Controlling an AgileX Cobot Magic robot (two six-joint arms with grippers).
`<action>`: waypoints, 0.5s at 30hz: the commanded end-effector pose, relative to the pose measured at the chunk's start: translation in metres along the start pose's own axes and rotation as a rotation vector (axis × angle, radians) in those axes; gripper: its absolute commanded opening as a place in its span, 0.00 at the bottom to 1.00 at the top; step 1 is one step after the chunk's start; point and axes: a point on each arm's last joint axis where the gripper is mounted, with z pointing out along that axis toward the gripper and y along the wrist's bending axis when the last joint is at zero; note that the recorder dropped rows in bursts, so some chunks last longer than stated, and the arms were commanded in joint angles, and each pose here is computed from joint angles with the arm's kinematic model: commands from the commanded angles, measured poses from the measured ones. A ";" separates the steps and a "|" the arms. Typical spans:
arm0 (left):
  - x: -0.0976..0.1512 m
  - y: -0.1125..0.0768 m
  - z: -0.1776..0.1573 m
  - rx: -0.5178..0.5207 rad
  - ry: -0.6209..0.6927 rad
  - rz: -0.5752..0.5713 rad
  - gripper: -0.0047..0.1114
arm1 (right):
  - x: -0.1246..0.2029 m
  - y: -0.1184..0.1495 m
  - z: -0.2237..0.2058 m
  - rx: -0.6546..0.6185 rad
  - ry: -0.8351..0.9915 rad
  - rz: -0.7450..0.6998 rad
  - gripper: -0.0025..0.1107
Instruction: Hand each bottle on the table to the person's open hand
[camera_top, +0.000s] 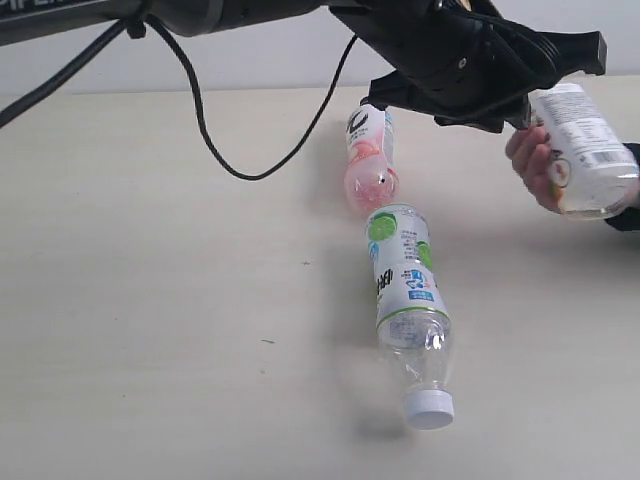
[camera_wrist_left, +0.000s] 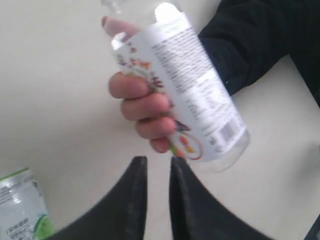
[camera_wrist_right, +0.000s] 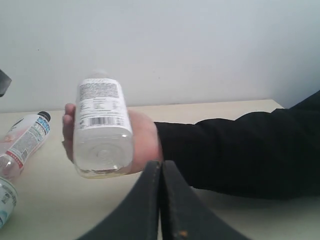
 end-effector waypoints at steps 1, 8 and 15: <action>-0.003 -0.001 -0.017 -0.046 0.004 0.074 0.04 | 0.000 0.000 0.000 -0.001 -0.014 -0.013 0.02; -0.003 0.001 -0.037 -0.133 0.038 0.153 0.04 | 0.000 0.000 0.000 -0.001 -0.014 -0.013 0.02; 0.010 0.004 -0.061 -0.316 0.062 0.260 0.04 | 0.000 0.000 0.000 -0.001 -0.014 -0.013 0.02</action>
